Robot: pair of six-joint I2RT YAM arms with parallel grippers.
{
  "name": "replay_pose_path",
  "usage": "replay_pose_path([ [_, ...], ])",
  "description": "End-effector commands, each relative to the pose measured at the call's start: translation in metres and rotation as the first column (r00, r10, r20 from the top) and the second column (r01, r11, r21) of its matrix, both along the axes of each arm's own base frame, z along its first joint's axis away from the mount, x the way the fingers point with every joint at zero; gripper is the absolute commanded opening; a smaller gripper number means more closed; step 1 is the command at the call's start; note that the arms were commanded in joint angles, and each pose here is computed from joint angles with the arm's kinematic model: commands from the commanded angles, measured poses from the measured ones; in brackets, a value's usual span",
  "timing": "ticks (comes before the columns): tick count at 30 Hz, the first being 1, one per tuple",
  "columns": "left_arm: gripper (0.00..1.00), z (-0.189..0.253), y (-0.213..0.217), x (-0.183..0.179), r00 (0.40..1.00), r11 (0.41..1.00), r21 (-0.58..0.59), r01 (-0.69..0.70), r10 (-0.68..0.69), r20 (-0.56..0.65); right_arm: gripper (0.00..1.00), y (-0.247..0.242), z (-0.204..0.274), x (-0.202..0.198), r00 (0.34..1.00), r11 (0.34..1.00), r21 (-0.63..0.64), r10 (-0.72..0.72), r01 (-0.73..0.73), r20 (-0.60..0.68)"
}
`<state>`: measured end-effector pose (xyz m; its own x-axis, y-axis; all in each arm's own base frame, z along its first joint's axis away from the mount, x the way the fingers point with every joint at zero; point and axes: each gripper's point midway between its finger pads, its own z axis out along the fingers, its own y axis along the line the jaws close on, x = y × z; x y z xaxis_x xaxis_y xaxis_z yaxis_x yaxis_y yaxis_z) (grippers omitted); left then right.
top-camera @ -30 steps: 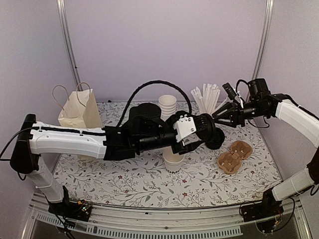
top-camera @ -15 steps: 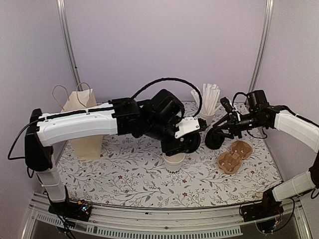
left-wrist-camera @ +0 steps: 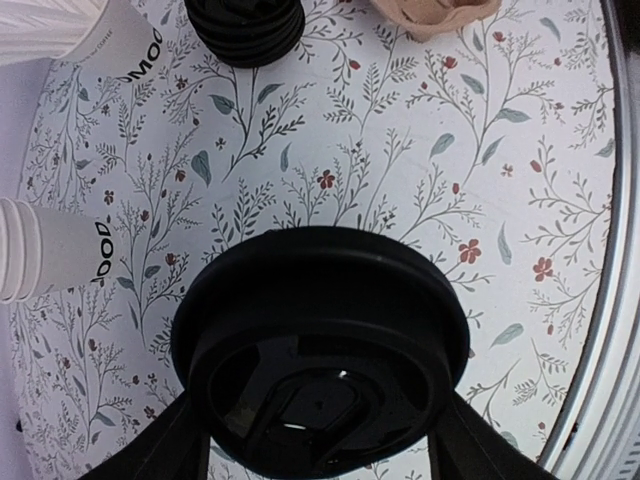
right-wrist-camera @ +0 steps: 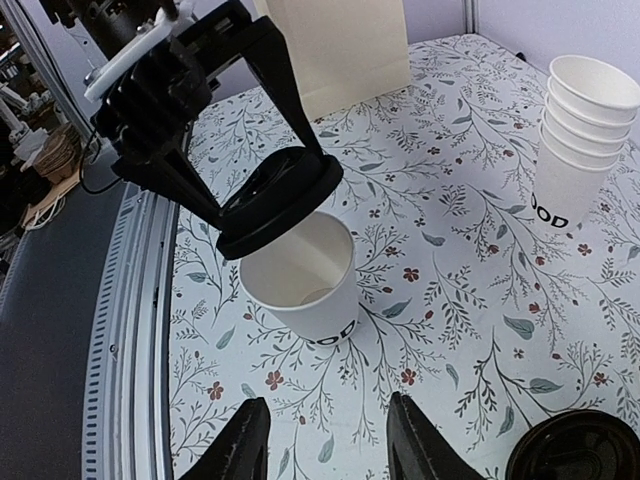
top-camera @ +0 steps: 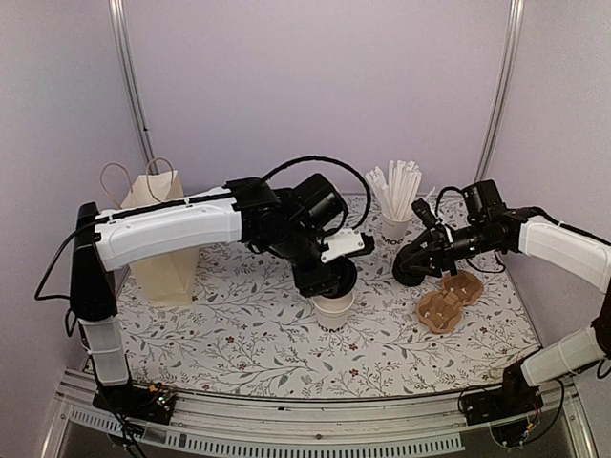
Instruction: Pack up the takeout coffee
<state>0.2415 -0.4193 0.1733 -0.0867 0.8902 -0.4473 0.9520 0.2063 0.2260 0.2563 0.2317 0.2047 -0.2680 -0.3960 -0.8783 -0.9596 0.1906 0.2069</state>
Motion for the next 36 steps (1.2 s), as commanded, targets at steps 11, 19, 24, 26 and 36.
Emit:
replay_pose_path([
  [11, 0.71, -0.020, 0.003, -0.004, 0.994, 0.999, 0.039, -0.004, 0.008, -0.112, 0.42, 0.012, -0.018, -0.007, 0.998, 0.998, -0.032, 0.053, -0.053, -0.017],
  [19, 0.71, -0.026, 0.002, -0.004, 0.992, 0.999, 0.049, -0.003, 0.010, -0.126, 0.42, 0.015, -0.022, -0.008, 0.998, 0.997, -0.042, 0.062, -0.063, -0.028],
  [24, 0.72, -0.031, 0.000, -0.003, 0.991, 0.999, 0.054, -0.001, 0.008, -0.131, 0.42, 0.016, -0.023, -0.009, 0.998, 0.997, -0.046, 0.063, -0.065, -0.028],
  [26, 0.73, -0.033, -0.001, -0.004, 0.991, 0.999, 0.054, 0.002, 0.005, -0.137, 0.42, 0.016, -0.022, -0.009, 0.998, 0.997, -0.047, 0.063, -0.065, -0.027],
  [36, 0.73, -0.014, 0.004, -0.001, 0.995, 0.999, 0.040, -0.013, 0.017, -0.099, 0.42, 0.016, -0.025, -0.009, 0.998, 0.997, -0.052, 0.063, -0.065, -0.031],
])
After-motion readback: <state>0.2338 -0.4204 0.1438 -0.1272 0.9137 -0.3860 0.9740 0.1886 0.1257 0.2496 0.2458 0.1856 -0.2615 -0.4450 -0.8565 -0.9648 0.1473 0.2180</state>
